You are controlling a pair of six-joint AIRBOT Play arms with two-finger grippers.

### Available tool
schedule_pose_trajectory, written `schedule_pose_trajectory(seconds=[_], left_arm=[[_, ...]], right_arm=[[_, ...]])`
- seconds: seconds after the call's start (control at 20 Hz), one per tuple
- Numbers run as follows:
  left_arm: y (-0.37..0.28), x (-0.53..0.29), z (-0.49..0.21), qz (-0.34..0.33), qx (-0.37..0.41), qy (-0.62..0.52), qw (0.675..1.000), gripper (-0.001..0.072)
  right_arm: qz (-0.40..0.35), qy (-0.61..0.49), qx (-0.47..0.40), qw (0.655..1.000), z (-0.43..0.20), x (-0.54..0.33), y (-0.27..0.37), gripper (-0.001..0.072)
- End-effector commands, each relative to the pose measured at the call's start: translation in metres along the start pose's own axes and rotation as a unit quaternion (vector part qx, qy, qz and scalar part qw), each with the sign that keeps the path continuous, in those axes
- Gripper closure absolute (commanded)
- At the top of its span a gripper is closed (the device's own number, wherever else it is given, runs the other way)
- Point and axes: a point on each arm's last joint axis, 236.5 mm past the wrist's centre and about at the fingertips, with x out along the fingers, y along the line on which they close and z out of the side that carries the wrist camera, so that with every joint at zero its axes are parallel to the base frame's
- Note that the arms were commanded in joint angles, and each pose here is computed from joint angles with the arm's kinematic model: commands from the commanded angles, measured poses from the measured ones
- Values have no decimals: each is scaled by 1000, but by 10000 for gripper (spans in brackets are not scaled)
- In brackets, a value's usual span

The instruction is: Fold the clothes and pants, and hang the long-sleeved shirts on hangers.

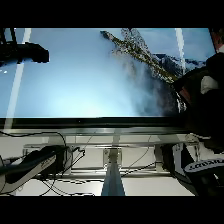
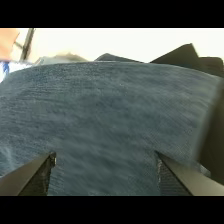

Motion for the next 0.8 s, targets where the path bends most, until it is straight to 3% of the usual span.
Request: schedule_pose_trajectory(seconds=[0.0, 0.1, 0.2, 0.3, 0.45, 0.5, 0.75], left_arm=[[0, -1, 1, 1, 0, -1, 1000, 691], [0, -1, 0, 1, 0, -1, 1000, 691], [0, -1, 1, 1, 0, -1, 1000, 691], [0, -1, 1, 0, 0, -1, 1000, 691], [0, -1, 1, 1, 1, -1, 1000, 691], [0, -1, 1, 1, 0, -1, 1000, 691], [0, -1, 1, 1, 1, -1, 1000, 691]], right_arm=[[142, 41, -164, 975, -31, 13, 87, 16], [215, 46, -288, 932, -64, 8, 145, 21], [285, 47, -379, 879, -103, -9, 199, 129], [342, 40, -417, 841, -135, -31, 241, 291], [404, 24, -459, 791, -173, -66, 280, 608], [409, 16, -473, 780, -180, -72, 286, 684], [392, -2, -516, 762, -185, -71, 285, 685]])
